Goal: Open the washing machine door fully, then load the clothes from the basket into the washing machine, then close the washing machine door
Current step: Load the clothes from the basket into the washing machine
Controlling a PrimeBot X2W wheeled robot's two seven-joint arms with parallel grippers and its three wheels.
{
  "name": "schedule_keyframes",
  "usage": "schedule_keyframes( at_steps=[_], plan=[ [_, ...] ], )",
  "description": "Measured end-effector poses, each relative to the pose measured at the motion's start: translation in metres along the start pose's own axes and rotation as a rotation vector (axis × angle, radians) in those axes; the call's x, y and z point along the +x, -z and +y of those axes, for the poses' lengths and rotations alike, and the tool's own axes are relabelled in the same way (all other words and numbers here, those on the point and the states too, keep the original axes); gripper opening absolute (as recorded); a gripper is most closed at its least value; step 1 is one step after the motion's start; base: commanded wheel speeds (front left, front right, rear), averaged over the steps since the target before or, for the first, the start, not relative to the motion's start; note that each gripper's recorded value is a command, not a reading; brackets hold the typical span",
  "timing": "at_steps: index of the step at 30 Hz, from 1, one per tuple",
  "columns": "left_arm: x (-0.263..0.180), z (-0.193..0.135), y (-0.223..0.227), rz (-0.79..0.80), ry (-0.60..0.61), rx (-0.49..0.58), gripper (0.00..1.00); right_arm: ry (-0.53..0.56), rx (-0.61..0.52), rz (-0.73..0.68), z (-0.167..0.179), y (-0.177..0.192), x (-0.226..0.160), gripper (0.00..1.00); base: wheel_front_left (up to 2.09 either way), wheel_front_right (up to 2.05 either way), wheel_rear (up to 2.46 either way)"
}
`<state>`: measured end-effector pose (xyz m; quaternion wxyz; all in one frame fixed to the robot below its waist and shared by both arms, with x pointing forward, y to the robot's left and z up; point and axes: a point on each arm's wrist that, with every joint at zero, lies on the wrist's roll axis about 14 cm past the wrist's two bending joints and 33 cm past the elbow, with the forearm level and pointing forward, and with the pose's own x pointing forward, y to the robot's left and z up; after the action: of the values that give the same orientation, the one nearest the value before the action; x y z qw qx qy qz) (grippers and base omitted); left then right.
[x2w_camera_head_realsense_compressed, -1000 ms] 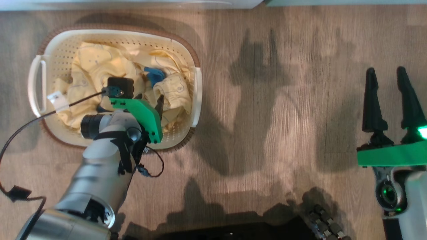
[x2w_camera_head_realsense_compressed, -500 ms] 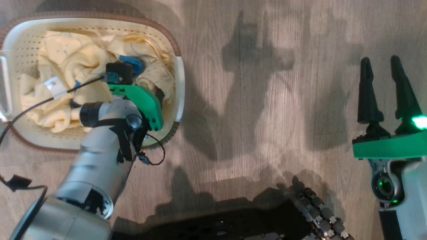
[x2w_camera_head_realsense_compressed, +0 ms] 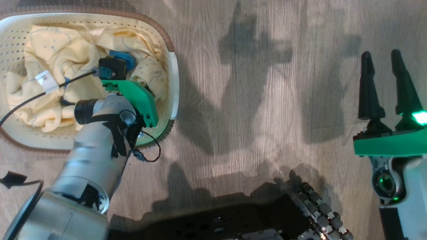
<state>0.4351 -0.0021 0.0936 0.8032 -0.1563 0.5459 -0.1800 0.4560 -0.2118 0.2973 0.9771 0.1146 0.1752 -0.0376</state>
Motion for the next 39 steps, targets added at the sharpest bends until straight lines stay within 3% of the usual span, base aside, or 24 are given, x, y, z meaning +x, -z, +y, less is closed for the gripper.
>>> schedule_keyframes(
  at_steps=[22,39],
  plan=[
    [-0.058,0.001,-0.073,-0.263,-0.055,0.154,0.00,-0.029,-0.013,-0.114,0.012,-0.043,-0.002,1.00,0.00,0.00,0.00],
    [-0.175,-0.017,-0.148,-0.644,-0.104,0.233,0.00,-0.058,-0.030,-0.196,0.022,-0.086,-0.040,1.00,0.00,0.00,0.00]
  ],
)
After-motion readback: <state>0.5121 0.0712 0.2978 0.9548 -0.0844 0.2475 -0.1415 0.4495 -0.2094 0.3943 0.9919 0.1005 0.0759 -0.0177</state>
